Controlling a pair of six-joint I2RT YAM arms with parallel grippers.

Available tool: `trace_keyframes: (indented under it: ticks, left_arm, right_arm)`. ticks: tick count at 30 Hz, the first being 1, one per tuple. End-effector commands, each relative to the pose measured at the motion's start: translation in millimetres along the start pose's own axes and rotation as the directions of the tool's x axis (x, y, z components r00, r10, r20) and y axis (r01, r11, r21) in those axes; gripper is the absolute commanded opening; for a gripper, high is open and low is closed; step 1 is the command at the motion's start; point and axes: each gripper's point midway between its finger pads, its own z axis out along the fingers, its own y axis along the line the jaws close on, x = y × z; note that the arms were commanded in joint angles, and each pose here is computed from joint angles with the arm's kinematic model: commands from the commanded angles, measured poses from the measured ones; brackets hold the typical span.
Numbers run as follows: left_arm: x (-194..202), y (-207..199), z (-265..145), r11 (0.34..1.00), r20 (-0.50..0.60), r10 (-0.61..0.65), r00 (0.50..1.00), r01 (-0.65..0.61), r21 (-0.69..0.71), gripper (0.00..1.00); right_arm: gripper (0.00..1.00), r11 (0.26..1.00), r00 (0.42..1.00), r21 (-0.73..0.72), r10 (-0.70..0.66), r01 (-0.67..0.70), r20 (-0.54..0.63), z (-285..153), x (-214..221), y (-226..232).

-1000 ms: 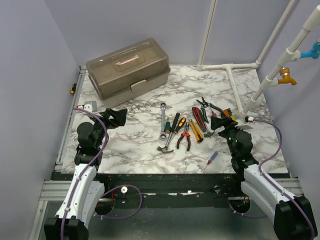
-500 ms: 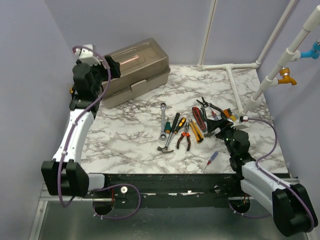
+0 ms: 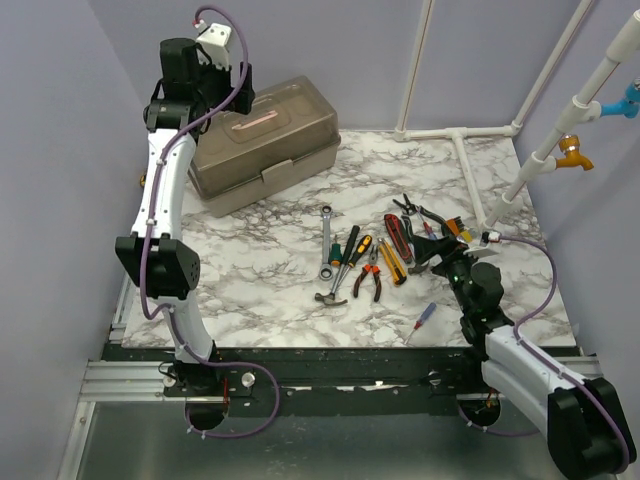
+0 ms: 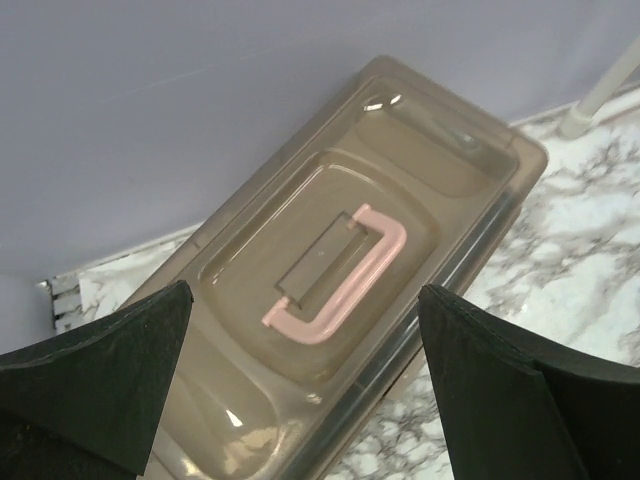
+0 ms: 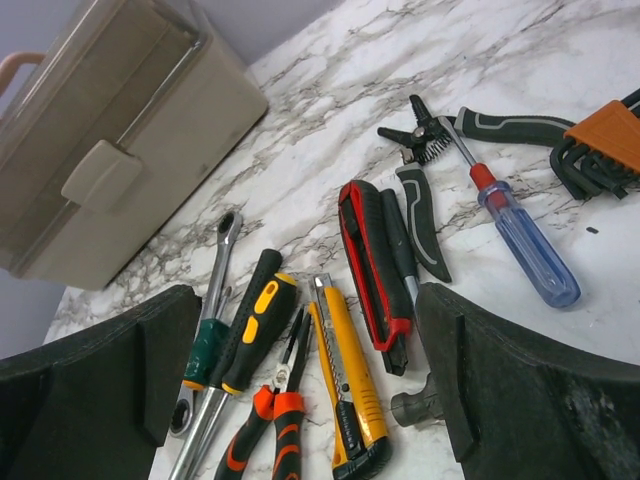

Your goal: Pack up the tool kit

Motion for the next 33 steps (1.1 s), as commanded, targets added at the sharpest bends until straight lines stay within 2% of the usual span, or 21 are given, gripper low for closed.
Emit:
trace_keyframes:
  ticks: [1,7,9,13,20,23,28,30,33]
  left_arm:
    - [35,-10,6,0.984,-0.165,0.174,0.971,-0.163,0.074,0.97]
    - [67,-8,26,0.937,-0.277,0.343,0.897,-0.347,0.037,0.95]
    - [73,-4,35,0.939,-0.294,0.335,0.895,-0.343,0.024,0.92]
    - [85,4,54,0.945,-0.323,0.304,0.896,-0.326,-0.015,0.80]
    - [112,21,75,0.926,-0.390,0.310,0.867,-0.368,-0.082,0.80]
    - [113,23,80,0.924,-0.385,0.310,0.869,-0.370,-0.091,0.68]
    - [105,16,81,0.935,-0.346,0.302,0.888,-0.347,-0.073,0.36]
    - [103,2,80,0.946,-0.318,0.305,0.898,-0.324,-0.006,0.24]
    - [106,-23,76,0.946,-0.297,0.323,0.899,-0.308,0.096,0.13]
  right_arm:
    - [1.00,1.000,1.000,-0.016,0.001,-0.001,-0.018,1,3,3]
    - [1.00,1.000,1.000,-0.021,0.005,-0.005,-0.025,3,5,4]
    - [1.00,1.000,1.000,-0.026,0.001,-0.002,-0.027,3,6,4]
    - [1.00,0.999,1.000,-0.033,-0.002,0.002,-0.020,4,6,4]
    - [1.00,1.000,1.000,-0.013,-0.013,0.013,-0.018,6,5,1]
    - [1.00,1.000,1.000,-0.009,-0.016,0.016,-0.014,5,4,0]
    - [1.00,1.000,1.000,-0.006,-0.019,0.019,-0.019,6,6,-1]
    - [1.00,1.000,1.000,-0.005,-0.019,0.019,-0.025,6,7,-1]
    - [1.00,1.000,0.999,-0.003,-0.018,0.018,-0.034,8,8,-1]
